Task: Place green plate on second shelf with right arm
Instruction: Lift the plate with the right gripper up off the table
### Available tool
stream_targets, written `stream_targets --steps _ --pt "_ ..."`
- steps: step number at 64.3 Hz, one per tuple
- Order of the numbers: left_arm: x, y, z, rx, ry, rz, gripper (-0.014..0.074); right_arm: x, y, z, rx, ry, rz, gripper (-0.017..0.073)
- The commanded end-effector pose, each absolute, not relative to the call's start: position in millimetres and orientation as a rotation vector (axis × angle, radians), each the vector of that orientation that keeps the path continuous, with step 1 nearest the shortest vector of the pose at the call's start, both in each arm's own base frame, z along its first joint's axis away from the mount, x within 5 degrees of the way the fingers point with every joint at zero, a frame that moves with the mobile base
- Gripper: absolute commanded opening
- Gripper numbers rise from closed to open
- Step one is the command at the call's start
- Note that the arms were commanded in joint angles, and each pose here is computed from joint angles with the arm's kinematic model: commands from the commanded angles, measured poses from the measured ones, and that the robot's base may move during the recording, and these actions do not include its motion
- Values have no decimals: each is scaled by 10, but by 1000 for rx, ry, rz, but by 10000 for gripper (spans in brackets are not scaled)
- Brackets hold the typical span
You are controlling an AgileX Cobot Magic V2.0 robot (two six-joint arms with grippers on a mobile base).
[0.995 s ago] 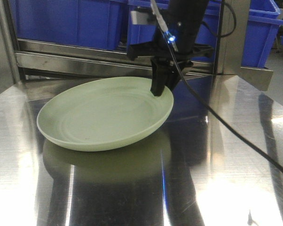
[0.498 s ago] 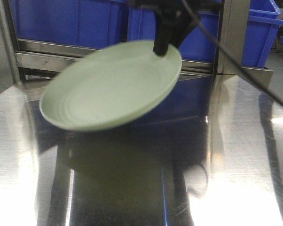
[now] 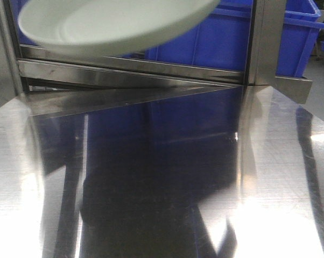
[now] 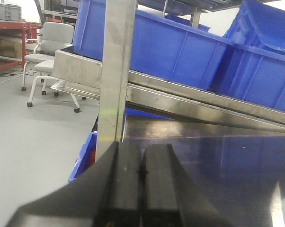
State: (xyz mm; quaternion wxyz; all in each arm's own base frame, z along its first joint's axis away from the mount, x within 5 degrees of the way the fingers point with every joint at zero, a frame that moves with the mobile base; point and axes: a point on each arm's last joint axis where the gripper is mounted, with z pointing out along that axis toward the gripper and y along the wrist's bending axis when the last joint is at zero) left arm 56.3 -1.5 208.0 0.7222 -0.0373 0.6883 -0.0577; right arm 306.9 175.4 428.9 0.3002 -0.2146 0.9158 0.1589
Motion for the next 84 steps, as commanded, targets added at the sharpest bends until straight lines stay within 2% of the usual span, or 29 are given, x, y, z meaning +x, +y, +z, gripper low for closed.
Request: stream_targets --steps 1,17,24,47,64,84 --pt "560 -11 2032 -90 1453 -137 130 2795 1638 4727 -516 2256 512 57" --pt "560 -11 2032 -90 1453 -137 130 2356 1304 5036 -449 2002 433 57" --pt "560 -11 2032 -90 1453 -137 130 2168 1182 4977 -429 1931 418 57" --pt "560 -11 2032 -90 1453 -137 130 1613 870 4409 -361 1747 443 57" --pt "560 -11 2032 -90 1453 -137 130 1287 698 3896 -220 1821 550 57" --pt "560 -11 2032 -90 1453 -137 130 1059 551 3534 -244 1754 498 57"
